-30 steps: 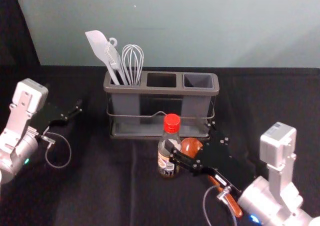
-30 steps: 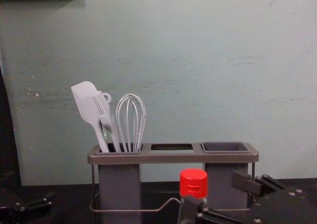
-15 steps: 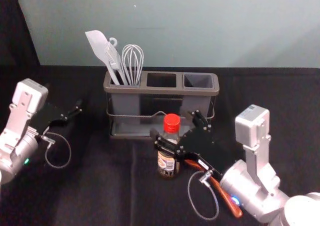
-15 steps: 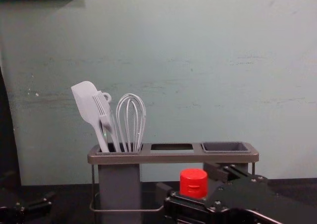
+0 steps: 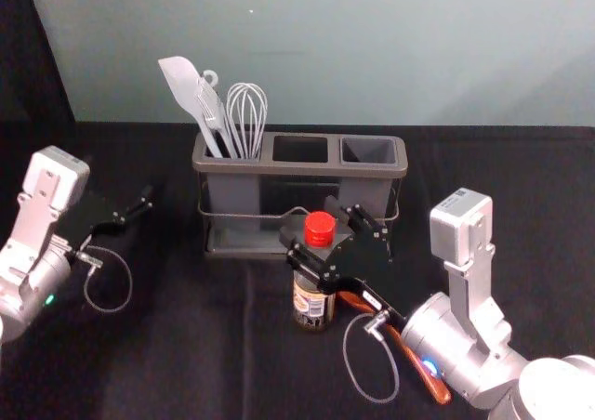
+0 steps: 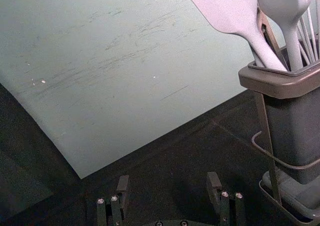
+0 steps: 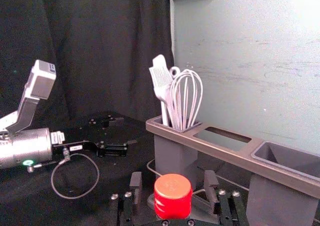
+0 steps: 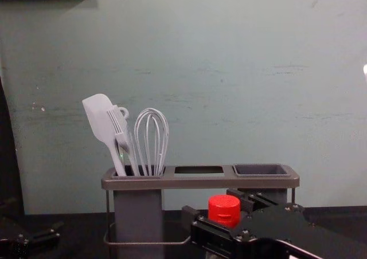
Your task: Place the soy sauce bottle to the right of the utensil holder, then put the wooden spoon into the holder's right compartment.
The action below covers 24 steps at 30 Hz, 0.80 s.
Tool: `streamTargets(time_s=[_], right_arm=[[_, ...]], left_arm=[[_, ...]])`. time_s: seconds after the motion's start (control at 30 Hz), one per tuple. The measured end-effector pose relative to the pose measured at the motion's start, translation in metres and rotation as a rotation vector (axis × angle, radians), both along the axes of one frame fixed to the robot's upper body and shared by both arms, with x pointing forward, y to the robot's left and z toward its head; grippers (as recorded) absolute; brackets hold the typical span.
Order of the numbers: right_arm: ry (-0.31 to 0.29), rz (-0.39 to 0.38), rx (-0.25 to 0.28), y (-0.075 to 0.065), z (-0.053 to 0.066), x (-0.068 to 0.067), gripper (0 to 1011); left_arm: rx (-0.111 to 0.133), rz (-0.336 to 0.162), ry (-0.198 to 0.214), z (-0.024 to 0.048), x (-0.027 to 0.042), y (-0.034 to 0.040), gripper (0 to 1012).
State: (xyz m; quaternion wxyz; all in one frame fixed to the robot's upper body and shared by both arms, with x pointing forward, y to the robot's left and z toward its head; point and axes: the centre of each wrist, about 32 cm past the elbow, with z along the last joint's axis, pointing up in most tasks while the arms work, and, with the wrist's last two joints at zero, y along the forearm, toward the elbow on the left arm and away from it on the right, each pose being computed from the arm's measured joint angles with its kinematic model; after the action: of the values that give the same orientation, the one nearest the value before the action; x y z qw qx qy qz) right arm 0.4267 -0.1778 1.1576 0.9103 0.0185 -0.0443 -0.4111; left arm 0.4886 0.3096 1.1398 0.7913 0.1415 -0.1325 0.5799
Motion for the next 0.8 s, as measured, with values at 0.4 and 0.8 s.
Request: streamTargets(time_s=[0.4,0.8], right_arm=[[0.001,-0.006,0.007,-0.001,0.001,-0.002,433],[-0.038,-0.003,0.046,-0.007,0.015,-0.013,393]], left_arm=[[0.000,0.000,0.000,0.0000,0.0000,0.0000,1000],[0.000,0.000,0.000,0.0000,0.0000,0.0000,1000]])
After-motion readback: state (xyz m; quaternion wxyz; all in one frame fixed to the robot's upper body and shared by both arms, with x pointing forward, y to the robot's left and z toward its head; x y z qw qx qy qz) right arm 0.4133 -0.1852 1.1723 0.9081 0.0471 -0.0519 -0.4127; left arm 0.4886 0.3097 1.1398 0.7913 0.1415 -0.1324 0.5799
